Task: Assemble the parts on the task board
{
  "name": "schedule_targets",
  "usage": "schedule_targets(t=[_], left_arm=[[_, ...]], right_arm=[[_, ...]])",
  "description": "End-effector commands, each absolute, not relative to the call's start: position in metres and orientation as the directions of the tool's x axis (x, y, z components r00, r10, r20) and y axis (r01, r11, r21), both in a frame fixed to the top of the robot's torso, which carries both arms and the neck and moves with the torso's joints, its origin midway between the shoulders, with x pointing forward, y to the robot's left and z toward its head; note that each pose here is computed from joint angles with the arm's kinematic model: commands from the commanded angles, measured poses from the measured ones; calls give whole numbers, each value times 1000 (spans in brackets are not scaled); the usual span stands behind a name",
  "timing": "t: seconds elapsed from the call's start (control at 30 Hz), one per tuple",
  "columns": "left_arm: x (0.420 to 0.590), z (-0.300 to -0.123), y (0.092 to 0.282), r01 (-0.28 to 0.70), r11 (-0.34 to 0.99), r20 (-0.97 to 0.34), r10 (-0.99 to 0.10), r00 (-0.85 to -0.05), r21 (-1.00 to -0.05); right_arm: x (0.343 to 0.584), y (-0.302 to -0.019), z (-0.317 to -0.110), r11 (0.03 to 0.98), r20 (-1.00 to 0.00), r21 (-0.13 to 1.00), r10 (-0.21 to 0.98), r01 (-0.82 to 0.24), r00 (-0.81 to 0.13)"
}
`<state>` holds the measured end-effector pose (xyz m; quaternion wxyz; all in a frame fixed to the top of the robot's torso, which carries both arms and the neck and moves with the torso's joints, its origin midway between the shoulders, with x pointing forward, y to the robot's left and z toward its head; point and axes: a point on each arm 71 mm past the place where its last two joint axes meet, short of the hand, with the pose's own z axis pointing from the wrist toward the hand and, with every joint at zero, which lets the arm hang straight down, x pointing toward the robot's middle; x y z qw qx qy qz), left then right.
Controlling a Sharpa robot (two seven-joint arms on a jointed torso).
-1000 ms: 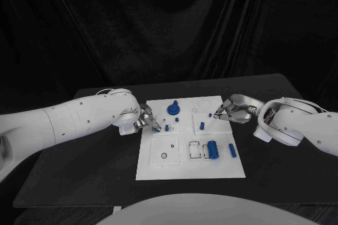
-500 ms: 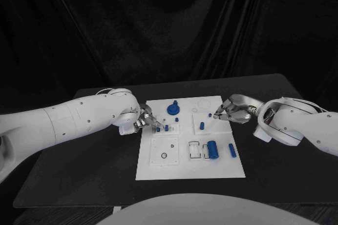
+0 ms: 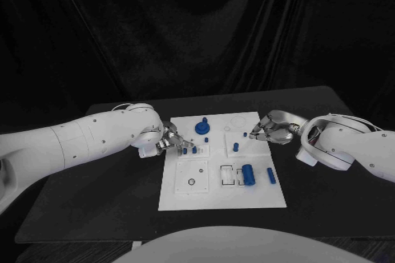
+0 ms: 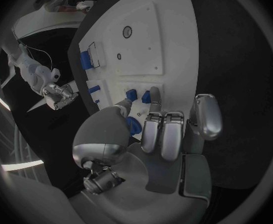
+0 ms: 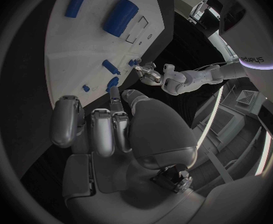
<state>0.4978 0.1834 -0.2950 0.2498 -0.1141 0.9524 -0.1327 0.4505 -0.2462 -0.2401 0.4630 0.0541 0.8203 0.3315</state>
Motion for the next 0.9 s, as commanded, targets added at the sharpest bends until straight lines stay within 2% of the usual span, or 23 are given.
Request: schedule_targets(t=[0.03,0.27,0.4,0.5,0.63,0.73,0.9], left_arm=[[494,-302,185,-156,936,-447,-292,-845,-317],[499,-292,194,-162,895,-518,-379,-767,-415],[506,-275,199,-118,866,-568,-415,-711,-486],[517,-251,199,21,833,-640,-409,-651,-553],[526,-229,195,227,781,-731,-380,-566,-582],[528,-215,189,405,731,-808,-341,-480,-549],[524,-210,178,581,680,-888,-262,-378,-448]], right_arm=[[450,-247,-242,782,-720,589,393,-204,-571],[449,-253,-240,784,-728,588,407,-198,-552],[448,-257,-238,783,-735,590,419,-198,-532],[448,-260,-233,778,-746,593,435,-206,-504],[448,-262,-228,772,-757,596,450,-219,-474],[448,-263,-225,767,-762,599,458,-230,-457],[448,-263,-224,765,-763,599,458,-234,-456]])
